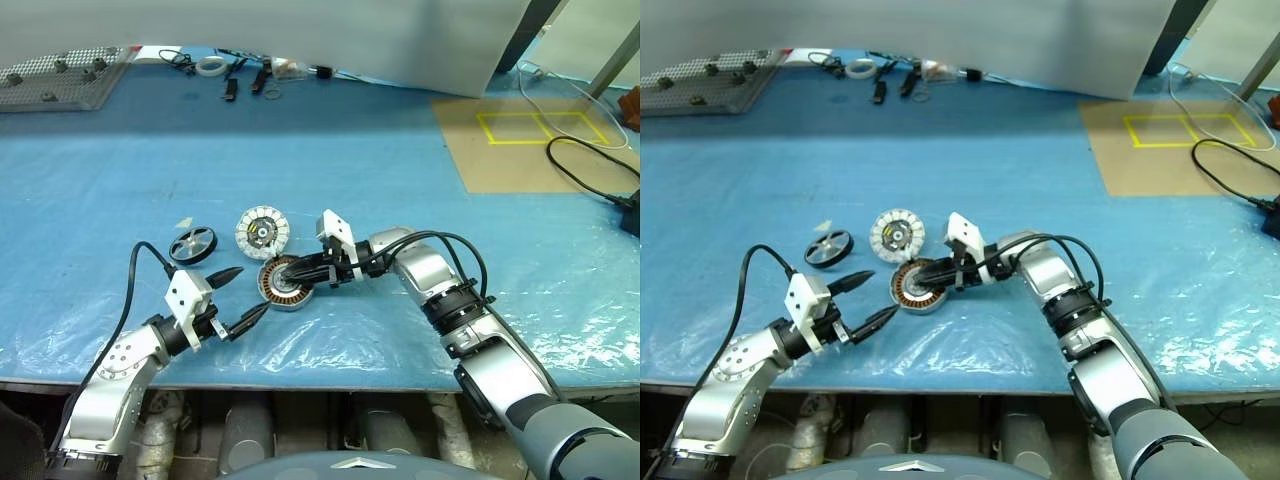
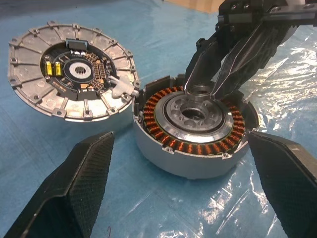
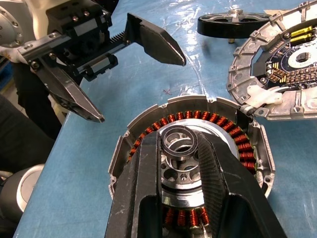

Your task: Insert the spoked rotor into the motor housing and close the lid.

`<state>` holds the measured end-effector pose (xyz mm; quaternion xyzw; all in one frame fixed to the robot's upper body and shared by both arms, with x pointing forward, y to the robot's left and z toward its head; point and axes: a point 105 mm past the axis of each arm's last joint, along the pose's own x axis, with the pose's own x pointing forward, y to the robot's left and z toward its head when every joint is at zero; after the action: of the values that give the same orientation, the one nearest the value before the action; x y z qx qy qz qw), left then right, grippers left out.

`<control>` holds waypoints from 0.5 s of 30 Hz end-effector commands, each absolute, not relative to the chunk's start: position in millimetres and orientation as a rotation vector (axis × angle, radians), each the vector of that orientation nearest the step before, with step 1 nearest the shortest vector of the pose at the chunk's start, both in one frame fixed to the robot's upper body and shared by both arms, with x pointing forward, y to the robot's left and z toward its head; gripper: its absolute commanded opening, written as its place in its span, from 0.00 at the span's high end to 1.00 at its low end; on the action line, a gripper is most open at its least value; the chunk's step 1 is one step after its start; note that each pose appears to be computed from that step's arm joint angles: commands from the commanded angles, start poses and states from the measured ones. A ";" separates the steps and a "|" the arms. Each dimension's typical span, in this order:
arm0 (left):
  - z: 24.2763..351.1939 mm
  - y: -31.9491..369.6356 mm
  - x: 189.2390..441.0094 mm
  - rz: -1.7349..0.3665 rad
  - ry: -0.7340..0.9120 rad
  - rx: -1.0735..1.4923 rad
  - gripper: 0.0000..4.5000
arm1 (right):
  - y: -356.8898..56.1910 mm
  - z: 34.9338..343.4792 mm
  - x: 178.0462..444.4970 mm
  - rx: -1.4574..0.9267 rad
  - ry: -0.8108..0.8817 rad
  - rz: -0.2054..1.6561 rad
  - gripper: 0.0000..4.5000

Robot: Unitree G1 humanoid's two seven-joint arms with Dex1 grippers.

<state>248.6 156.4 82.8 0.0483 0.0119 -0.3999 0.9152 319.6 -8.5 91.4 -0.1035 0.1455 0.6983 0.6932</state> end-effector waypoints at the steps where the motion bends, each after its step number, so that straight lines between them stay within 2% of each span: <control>1: 95.6 157.8 244.3 -0.797 -0.025 0.114 0.00 | -4.0 96.0 318.3 -0.268 0.289 1.591 0.85; 15: 88.1 161.2 231.5 -0.786 0.007 0.090 0.00 | -5.0 88.2 320.3 -0.345 0.268 1.588 0.85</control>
<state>233.9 160.6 78.8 0.0391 0.0238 -0.3810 0.9234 320.3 -6.8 85.0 -0.1412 0.1258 0.7033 0.6853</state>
